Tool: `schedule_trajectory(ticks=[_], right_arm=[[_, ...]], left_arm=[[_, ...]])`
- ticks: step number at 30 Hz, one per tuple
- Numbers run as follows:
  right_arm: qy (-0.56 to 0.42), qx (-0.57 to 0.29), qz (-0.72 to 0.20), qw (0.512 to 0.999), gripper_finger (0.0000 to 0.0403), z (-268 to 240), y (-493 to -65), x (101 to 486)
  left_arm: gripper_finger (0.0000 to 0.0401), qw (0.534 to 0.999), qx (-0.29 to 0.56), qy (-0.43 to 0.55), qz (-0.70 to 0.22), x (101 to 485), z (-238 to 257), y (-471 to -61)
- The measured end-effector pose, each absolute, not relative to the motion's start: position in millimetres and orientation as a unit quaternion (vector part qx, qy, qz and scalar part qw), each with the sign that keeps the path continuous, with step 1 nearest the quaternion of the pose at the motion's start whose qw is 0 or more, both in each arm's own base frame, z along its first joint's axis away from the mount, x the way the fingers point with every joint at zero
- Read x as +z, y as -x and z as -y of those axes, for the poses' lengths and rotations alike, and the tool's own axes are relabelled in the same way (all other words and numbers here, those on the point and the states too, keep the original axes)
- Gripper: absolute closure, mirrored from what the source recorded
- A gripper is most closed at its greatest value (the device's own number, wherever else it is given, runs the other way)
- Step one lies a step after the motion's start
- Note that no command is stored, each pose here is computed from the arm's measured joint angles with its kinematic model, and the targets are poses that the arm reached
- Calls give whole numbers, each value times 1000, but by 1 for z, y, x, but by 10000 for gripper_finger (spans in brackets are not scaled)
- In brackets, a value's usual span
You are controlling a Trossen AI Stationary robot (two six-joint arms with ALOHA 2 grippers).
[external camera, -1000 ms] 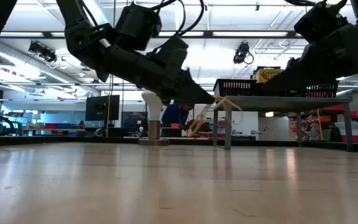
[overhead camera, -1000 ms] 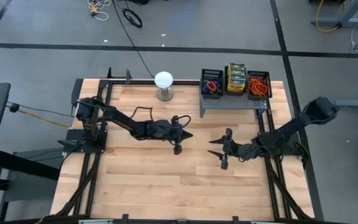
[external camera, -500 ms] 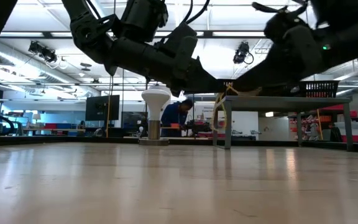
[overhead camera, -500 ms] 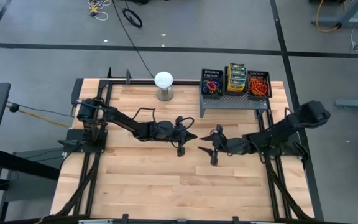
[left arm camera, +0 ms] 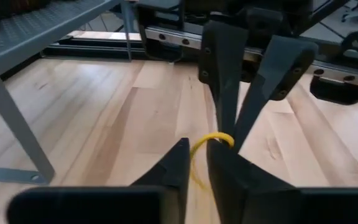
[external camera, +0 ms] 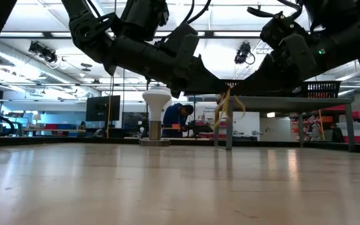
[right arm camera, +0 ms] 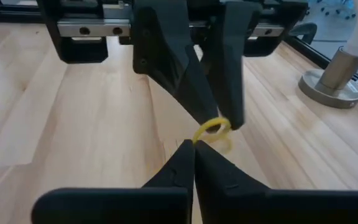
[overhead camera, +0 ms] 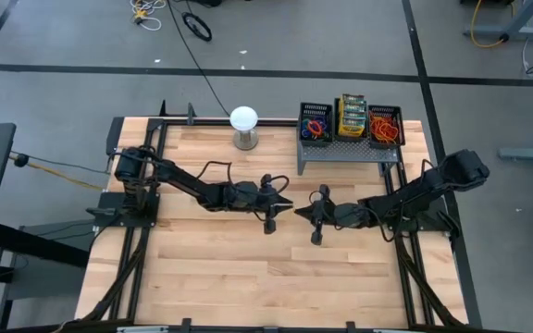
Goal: Pick & Place Office Desk Supplies
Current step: Put the yellow rubberband into the right black basket on the shelf
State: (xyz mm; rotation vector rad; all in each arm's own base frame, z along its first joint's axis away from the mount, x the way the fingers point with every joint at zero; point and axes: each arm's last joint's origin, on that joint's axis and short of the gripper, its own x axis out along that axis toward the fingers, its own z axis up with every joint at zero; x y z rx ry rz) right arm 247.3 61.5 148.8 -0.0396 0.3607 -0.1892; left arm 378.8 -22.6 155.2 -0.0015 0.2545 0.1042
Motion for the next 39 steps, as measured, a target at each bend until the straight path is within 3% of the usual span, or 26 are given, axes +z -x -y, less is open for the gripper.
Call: schedule_trajectory(ticks=[6, 21, 29, 33, 39], right_arm=[[25, -95, -180, 979, 399, -61, -247, 149], [44, -128, -163, 977, 402, -59, -245, 157], [74, -182, -138, 971, 402, -49, -212, 210], [89, -251, -140, 954, 403, -37, -183, 257], [103, -383, -154, 905, 403, -11, -136, 327]], left_arm=[[301, 992, 54, -21, -115, 164, 22, -377], [319, 988, 72, -44, -129, 170, 22, -374], [362, 990, 78, -65, -97, 176, 25, -351], [393, 992, 84, -60, -73, 183, 18, -323], [392, 991, 118, -43, -52, 195, -4, -284]])
